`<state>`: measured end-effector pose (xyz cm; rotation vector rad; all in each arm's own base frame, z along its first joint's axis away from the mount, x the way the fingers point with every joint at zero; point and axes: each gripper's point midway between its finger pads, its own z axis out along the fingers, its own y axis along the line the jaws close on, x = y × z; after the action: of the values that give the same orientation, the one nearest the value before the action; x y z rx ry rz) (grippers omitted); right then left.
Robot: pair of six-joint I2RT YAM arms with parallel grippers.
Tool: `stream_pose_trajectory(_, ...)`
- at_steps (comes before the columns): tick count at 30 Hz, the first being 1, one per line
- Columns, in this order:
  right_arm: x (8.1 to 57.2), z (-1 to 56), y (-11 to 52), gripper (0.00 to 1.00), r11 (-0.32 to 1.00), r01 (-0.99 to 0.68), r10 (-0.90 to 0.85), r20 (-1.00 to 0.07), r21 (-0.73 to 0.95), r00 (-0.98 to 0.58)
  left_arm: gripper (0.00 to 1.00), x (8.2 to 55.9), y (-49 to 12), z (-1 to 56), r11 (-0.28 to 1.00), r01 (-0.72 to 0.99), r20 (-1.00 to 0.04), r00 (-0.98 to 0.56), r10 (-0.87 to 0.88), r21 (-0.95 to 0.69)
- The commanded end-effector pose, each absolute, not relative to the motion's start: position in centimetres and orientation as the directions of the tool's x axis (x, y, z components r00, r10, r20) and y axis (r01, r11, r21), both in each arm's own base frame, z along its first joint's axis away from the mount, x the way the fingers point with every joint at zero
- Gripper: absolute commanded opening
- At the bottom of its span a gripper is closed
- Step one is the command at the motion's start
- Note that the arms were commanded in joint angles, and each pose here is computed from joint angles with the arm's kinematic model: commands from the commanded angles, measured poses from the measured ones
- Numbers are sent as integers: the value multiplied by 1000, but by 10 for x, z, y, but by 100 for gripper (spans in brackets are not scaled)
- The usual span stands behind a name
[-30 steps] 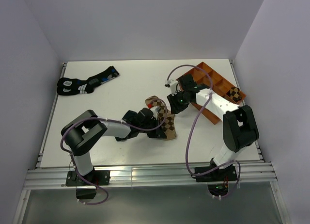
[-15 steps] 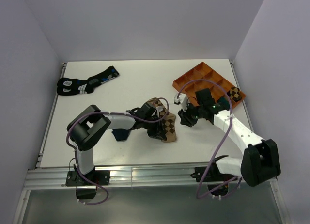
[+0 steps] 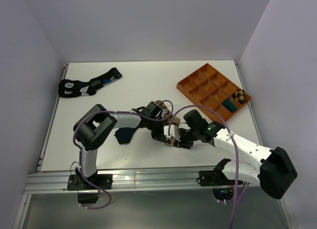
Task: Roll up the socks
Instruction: Roll the sock at the center of the board.
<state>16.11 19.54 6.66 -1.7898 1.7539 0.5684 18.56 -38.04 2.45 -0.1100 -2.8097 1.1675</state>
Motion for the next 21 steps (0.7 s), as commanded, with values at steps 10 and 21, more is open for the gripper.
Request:
stream_pose_trajectory(10, 179, 47, 211, 50, -54, -962, -783, -586, -269, 208, 0, 180, -372, 12, 747, 6, 117, -987, 111, -664)
stream_pose_trajectory(21, 183, 25, 209, 47, -73, -956, -816, -533, -285, 222, 0, 184, -372, 14, 739, 11, 118, -985, 123, -674)
